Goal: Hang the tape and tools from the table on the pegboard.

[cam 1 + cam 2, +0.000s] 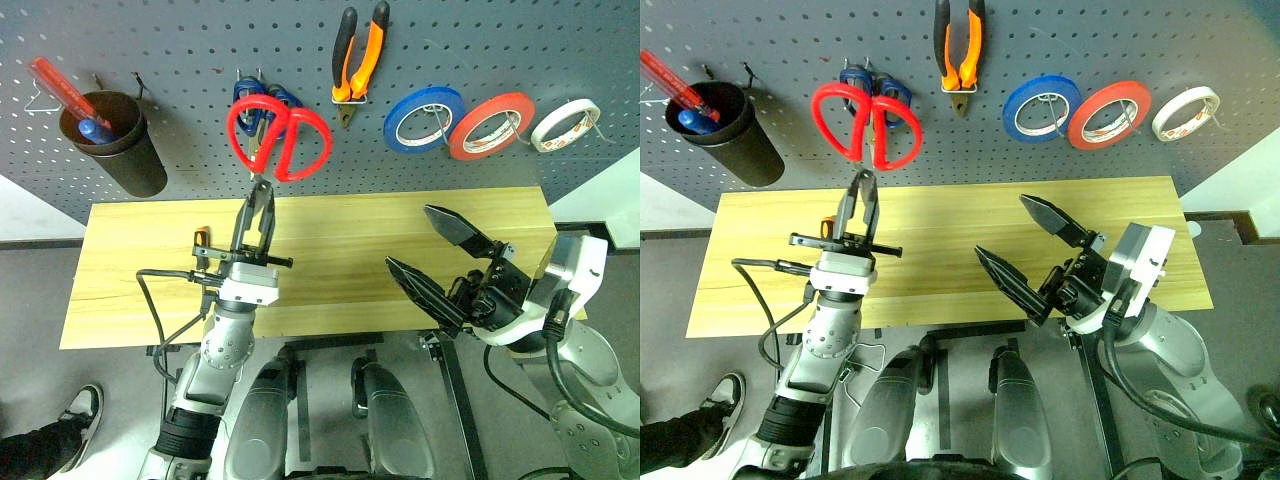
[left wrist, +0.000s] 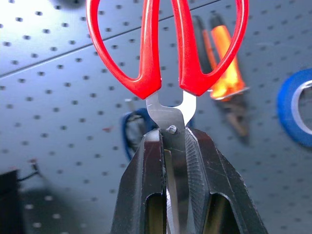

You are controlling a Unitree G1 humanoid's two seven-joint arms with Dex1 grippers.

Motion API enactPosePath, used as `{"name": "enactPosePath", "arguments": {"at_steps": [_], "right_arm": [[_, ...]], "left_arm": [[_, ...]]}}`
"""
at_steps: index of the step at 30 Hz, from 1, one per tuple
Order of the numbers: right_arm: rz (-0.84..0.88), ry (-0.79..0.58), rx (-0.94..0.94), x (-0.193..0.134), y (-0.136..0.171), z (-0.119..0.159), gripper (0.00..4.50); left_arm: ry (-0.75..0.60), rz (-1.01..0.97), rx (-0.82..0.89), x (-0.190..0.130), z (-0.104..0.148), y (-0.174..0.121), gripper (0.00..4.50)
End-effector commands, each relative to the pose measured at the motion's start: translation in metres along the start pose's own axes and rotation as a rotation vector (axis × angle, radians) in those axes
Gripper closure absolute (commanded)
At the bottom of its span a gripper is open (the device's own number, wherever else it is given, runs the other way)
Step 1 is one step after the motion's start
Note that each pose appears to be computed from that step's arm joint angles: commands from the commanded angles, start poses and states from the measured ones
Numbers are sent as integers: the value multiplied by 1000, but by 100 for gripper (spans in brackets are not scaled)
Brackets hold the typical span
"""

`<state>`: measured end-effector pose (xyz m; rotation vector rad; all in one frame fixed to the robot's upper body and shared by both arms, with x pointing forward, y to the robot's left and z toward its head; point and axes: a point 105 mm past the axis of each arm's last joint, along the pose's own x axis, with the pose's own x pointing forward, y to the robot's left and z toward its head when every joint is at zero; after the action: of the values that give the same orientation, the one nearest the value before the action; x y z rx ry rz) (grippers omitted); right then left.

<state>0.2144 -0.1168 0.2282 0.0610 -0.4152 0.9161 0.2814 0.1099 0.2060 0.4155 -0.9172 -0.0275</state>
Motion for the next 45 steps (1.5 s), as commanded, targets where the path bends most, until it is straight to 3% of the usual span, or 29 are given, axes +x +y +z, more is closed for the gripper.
{"name": "enactPosePath", "arguments": {"at_steps": [1, 10, 33, 45], "right_arm": [[12, -13, -30, 0, 4, 4, 0], [12, 3, -40, 1, 4, 3, 0], [5, 22, -50, 1, 5, 0, 0], [-9, 33, -55, -1, 4, -2, 0]], "left_arm": [[8, 46, 18, 2, -3, 4, 426], [98, 106, 87, 12, -30, 5, 426], [130, 142, 123, 30, -55, -6, 426], [76, 74, 54, 22, -40, -28, 426]]}}
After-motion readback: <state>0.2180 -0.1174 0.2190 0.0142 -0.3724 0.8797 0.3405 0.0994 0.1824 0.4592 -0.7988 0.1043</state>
